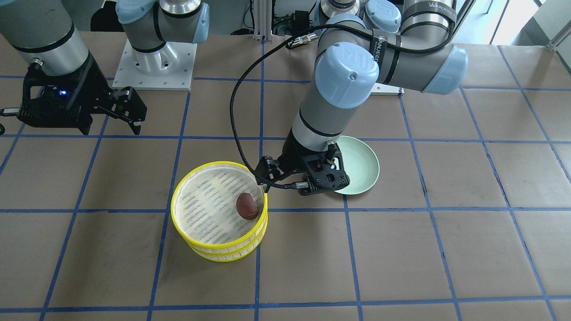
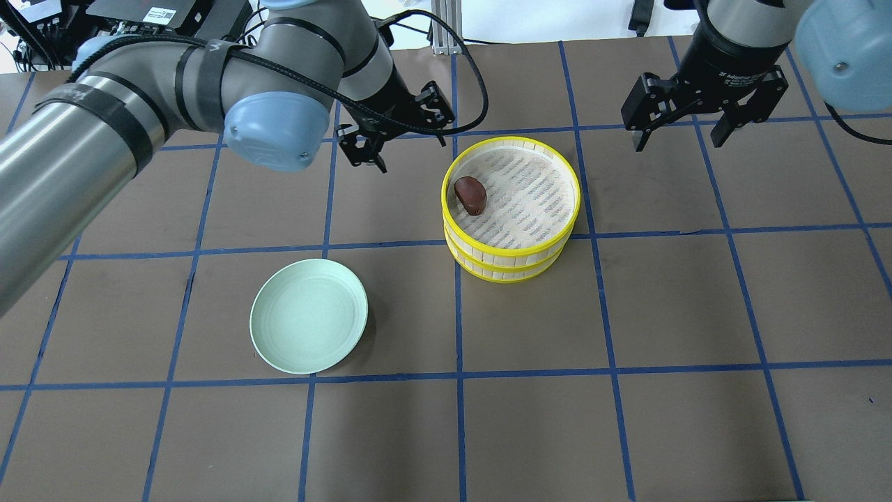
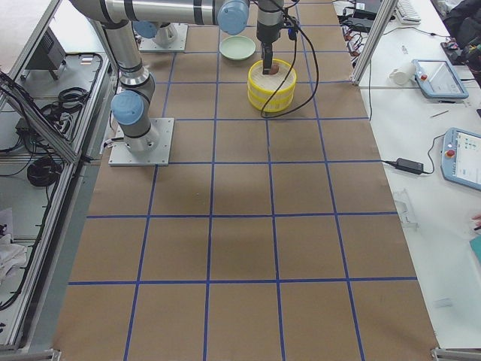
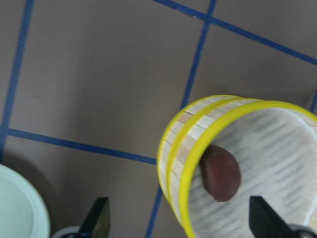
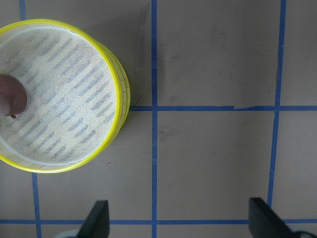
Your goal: Place buns in different layers of steamer
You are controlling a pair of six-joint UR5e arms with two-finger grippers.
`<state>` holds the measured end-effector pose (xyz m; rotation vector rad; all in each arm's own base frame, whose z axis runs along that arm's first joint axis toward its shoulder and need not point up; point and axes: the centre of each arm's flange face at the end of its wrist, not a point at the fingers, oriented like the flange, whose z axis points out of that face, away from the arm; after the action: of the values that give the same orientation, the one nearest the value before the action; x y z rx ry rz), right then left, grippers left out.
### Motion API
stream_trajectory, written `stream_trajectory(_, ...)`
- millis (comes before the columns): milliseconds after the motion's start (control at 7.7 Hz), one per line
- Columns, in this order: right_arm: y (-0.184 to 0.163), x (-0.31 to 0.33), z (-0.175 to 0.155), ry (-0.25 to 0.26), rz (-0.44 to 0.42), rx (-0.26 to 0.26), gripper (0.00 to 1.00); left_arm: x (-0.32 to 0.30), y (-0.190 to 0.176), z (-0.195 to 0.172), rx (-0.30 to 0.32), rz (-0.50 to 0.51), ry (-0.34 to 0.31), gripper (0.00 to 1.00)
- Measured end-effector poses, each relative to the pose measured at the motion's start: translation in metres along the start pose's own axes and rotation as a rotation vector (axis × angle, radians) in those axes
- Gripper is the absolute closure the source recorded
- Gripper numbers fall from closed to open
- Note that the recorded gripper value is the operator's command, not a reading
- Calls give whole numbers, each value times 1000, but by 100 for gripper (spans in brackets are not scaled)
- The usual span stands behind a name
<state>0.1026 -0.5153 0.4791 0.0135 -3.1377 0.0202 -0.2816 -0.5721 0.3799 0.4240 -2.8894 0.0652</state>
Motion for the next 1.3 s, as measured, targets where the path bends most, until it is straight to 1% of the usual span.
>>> stream_trajectory(130,0,0,0,-1,3,1,0,-30,-11,-9,0,36,-86,0)
stream_trajectory(260,0,0,-1,-2,4,2,0,-60,-20,-23,-11,46,-147,0)
stream_trajectory(390,1,-1,-2,-9,5,4,0,-90,-27,-40,-22,30,-205,0)
stream_trajectory(650,3,-4,-5,-19,3,10,0,-134,-31,-74,-19,-15,-277,0)
stream_trajectory(780,4,-8,-5,-19,0,10,0,-145,-29,-86,-15,-22,-295,0)
stream_trajectory(910,5,-11,-5,-18,7,10,0,-149,-28,-91,-17,17,-300,0)
stream_trajectory(1040,5,-12,-5,-16,15,9,0,-151,-26,-96,-19,80,-304,0)
stream_trajectory(1169,5,-13,-4,-12,18,7,0,-150,-20,-103,-14,117,-301,0)
stream_trajectory(1299,5,-13,-4,-9,19,6,0,-146,-12,-110,-6,129,-281,0)
